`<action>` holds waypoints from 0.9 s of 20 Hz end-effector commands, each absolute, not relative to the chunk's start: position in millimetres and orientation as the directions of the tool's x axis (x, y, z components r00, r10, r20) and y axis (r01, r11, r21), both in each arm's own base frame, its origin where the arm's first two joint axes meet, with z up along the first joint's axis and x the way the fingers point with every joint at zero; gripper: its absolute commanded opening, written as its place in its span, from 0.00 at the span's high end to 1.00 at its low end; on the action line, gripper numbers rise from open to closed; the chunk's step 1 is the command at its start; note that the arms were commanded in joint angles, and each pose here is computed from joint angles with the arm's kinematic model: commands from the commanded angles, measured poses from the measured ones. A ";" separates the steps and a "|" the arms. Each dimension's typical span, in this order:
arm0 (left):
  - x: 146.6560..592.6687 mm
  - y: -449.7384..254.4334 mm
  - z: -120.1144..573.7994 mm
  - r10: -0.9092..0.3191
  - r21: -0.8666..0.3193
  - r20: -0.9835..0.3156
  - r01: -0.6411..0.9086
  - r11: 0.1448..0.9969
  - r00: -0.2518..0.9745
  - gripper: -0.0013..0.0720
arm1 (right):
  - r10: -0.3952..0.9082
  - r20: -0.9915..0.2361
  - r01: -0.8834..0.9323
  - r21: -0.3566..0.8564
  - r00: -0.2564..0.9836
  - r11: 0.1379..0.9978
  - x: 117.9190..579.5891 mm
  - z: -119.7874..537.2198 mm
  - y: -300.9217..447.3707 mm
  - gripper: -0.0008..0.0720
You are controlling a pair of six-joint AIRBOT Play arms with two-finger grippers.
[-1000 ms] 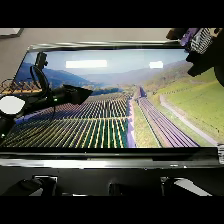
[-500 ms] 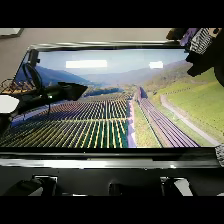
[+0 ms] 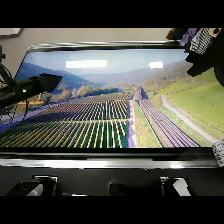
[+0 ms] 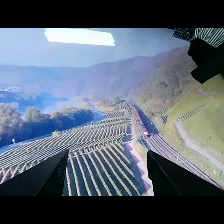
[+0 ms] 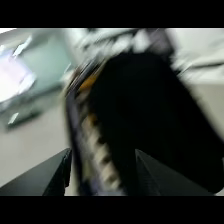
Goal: Fold the clothes and pants, and hang the long-sleeved shirts on hangers.
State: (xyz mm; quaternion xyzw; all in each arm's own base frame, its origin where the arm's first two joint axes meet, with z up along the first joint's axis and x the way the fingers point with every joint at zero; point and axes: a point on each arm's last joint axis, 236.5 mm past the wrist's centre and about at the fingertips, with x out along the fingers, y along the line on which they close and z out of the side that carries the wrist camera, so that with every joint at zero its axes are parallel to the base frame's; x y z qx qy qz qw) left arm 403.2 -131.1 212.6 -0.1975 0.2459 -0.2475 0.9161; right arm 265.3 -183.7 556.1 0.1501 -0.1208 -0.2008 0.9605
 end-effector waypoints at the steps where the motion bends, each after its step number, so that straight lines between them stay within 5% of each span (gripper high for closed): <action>1: 396.1 -109.0 203.0 -0.539 -0.491 -0.401 0.323 0.809 0.740 0.23 | 0.009 -0.106 0.010 0.179 0.994 0.984 366.5 472.6 -85.8 0.38; 5: 382.7 -86.7 176.2 -0.491 -0.414 -0.521 0.297 0.861 0.698 0.24 | 0.013 -0.608 -0.122 -0.137 0.794 0.983 425.8 301.4 0.4 0.38; 8: 362.8 -61.9 147.0 -0.391 -0.267 -0.657 0.286 0.920 0.645 0.39 | 0.088 -0.791 -0.240 -0.076 0.605 0.968 407.9 203.5 54.8 0.39; 11: 351.1 -50.5 121.5 -0.340 -0.193 -0.712 0.293 0.936 0.615 0.40 | 0.205 -0.882 -0.291 0.082 0.424 0.953 370.6 116.5 97.1 0.46; 13: 346.0 -50.9 104.0 -0.342 -0.209 -0.733 0.284 0.936 0.588 0.82 | 0.223 -0.899 -0.276 0.120 0.377 0.954 355.8 79.4 107.7 0.65; 14: 344.5 -50.7 97.0 -0.341 -0.214 -0.739 0.278 0.936 0.580 0.95 | 0.234 -0.907 -0.269 0.142 0.350 0.953 350.1 63.9 110.9 0.81; 15: 344.4 -50.1 92.2 -0.339 -0.217 -0.742 0.272 0.938 0.579 0.95 | 0.238 -0.913 -0.261 0.154 0.332 0.953 346.0 53.0 111.4 0.95; 18: 348.3 -48.2 93.6 -0.331 -0.210 -0.732 0.264 0.941 0.596 0.95 | 0.234 -0.918 -0.258 0.153 0.319 0.954 342.8 44.9 110.3 0.95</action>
